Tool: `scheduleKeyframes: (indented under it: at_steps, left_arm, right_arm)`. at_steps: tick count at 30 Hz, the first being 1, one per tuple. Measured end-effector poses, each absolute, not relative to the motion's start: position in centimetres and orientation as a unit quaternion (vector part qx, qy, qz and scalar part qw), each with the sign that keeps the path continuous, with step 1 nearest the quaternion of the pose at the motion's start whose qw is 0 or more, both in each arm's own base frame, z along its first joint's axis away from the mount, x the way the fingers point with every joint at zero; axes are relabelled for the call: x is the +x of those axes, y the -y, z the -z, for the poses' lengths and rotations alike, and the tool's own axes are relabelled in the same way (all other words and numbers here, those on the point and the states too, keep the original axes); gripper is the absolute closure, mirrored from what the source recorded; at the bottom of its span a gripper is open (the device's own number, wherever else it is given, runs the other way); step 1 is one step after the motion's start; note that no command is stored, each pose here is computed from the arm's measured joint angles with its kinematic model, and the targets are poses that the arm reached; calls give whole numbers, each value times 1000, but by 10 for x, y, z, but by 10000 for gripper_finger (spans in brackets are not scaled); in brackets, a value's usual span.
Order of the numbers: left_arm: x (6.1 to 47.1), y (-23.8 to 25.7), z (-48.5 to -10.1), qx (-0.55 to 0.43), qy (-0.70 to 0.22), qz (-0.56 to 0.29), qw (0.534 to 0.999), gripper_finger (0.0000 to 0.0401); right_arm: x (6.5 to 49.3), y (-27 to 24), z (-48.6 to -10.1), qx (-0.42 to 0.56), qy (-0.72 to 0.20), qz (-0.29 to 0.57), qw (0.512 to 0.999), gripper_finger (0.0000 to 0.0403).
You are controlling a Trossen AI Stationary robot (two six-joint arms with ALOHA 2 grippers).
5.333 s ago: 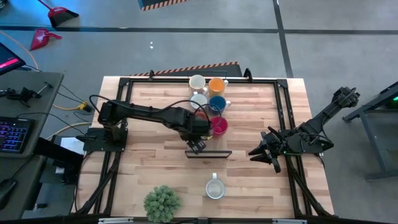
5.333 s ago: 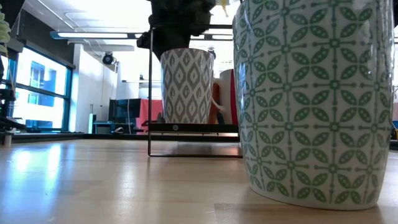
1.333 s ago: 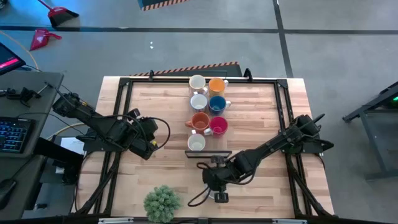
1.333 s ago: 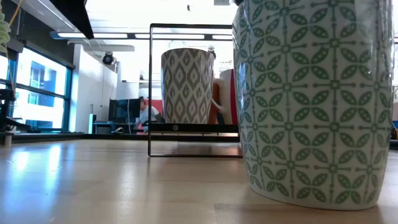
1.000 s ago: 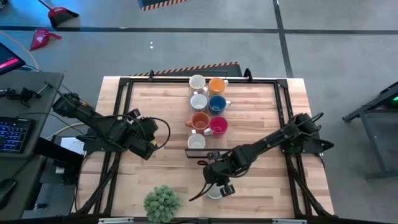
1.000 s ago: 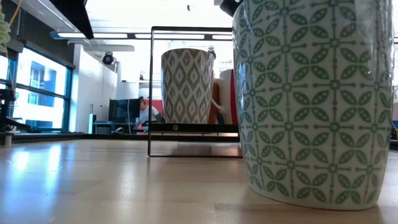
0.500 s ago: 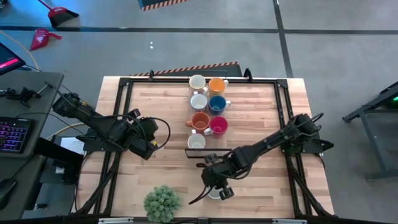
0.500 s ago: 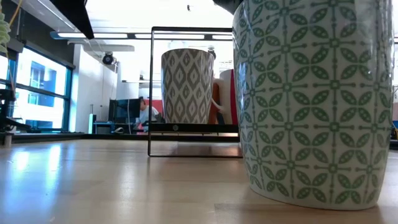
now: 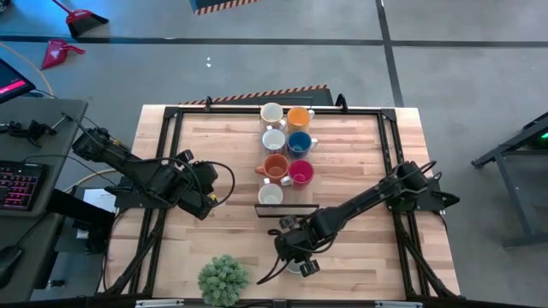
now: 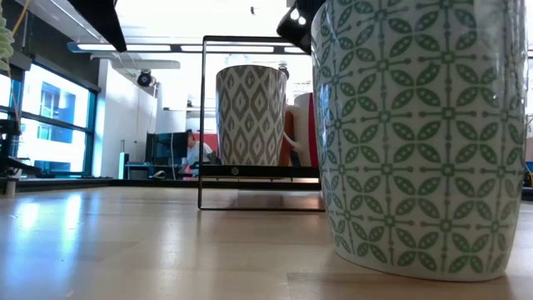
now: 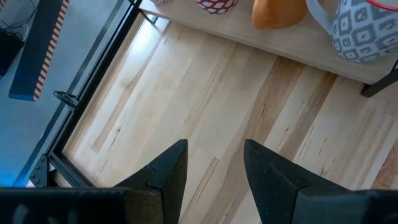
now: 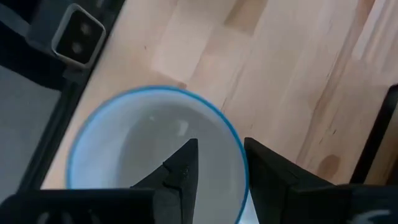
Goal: Place coffee mugs
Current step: Put the green cup on the shelf aligned with the other gray cup
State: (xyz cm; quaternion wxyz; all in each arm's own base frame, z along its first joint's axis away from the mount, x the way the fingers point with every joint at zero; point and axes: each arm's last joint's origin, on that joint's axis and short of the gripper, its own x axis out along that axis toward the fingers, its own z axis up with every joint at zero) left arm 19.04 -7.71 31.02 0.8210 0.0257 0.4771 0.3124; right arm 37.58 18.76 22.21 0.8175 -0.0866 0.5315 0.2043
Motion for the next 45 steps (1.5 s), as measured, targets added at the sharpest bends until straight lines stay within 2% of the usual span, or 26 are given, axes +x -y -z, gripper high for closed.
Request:
scheduleKeyframes:
  at_steps: [30,33,38,45]
  left_arm:
    - [191,78,-310,21,-473,-311,824,254]
    - [191,78,-310,21,-473,-311,824,254]
    - [192,78,-310,21,-473,-311,824,254]
    - [192,78,-310,21,-473,-311,824,254]
  right_arm:
    - [392,-189,-195,-61,-534,-180,824,299]
    - [392,-188,-194,-53,-538,-161,826,319]
    - [393,-186,-194,-37,-537,-125,833,390]
    - [395,-186,-200,-9,-526,-69,848,399]
